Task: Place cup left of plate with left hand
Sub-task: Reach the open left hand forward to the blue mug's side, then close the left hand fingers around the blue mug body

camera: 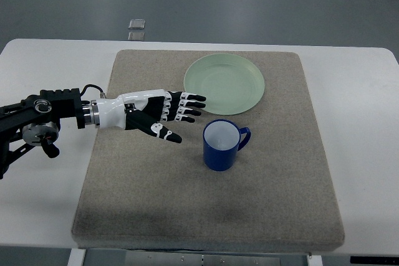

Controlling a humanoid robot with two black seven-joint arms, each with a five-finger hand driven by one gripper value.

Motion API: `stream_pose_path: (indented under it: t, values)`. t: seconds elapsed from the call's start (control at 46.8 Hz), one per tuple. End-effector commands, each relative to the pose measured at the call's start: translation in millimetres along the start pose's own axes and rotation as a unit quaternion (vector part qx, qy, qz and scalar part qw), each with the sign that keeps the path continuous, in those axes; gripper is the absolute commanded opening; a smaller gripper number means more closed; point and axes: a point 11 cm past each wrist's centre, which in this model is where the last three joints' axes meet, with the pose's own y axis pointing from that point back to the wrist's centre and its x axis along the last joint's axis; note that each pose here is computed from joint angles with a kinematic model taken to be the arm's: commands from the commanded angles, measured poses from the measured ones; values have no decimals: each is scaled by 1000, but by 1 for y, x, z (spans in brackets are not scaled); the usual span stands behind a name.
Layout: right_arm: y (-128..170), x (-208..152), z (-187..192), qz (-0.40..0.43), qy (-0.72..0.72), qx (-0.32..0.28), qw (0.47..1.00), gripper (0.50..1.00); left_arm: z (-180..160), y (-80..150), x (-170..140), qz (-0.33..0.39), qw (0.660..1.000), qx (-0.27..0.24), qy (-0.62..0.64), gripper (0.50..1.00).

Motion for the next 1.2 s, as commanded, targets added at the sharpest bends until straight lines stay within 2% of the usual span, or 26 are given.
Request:
stream_pose_path:
  t: [0.0,1.174]
  values:
    - [0,0,0,0,0,0,1000,932,-2,-9,-5,-11,1000,2,-8,999]
    - [0,0,0,0,0,0,1000,932,-17,-41,-21,-33,999,6,-8,999]
